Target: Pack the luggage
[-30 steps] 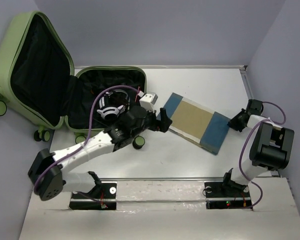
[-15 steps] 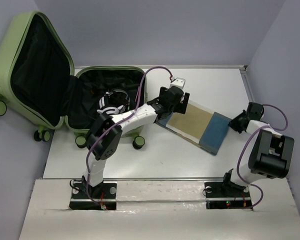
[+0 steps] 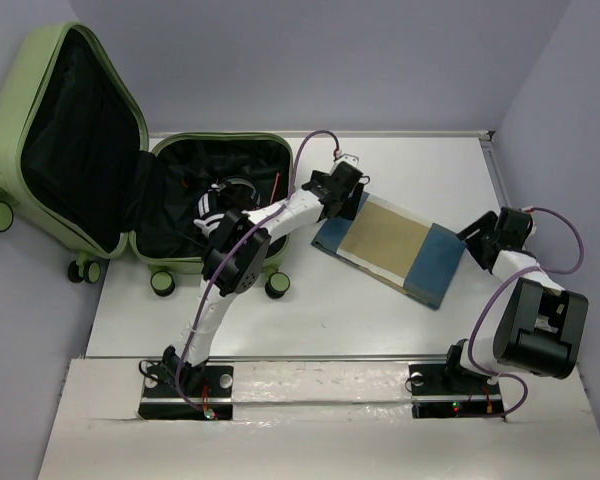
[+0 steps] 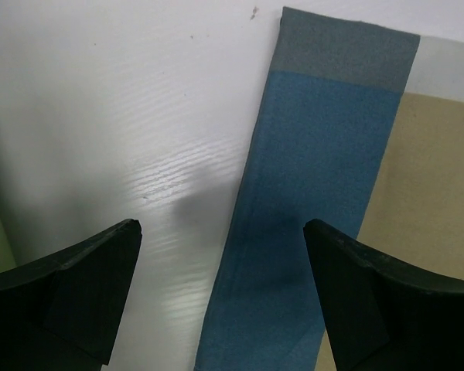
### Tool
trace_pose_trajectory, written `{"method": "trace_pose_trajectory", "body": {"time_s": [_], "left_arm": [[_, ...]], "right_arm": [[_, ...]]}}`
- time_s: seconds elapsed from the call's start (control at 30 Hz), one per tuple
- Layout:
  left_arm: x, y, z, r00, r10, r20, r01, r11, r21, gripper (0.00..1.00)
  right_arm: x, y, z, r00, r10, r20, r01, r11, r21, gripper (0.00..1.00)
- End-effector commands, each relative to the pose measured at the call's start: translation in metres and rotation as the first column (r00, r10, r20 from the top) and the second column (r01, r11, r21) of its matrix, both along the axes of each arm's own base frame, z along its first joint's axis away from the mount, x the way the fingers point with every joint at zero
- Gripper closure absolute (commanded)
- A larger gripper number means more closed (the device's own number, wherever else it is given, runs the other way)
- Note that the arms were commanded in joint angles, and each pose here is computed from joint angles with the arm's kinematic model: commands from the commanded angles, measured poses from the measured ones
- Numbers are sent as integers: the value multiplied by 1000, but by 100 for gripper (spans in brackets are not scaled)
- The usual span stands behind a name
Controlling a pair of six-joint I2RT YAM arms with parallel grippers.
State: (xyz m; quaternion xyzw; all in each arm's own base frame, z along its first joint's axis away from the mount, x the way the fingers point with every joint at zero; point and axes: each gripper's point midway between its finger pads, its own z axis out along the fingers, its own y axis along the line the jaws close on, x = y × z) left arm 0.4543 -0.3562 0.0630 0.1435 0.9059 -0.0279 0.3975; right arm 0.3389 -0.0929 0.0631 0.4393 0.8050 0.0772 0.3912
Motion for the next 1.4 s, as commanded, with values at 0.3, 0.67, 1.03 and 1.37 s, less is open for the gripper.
{"method": "trace_pose_trajectory", "body": {"time_s": [0.3,0.67,1.03,1.37], "left_arm": [[-26,-3,-35,988,-77,-134,77,997,-10,1],[-44,-11,-71,968,-139,-208,125,989,-79,5],[-59,-36,-61,951,-239,-197,190,952,-238,70],[-56,-38,25,972,-231,-30,206,913,-353,94]], "right_arm": [[-12,40,-32,980,185,-72,-178,980,94,20],[4,84,-50,954,300,-9,-289,925,248,49],[18,105,-18,920,342,189,-384,884,268,93],[18,114,64,840,421,343,-480,871,107,93]]}}
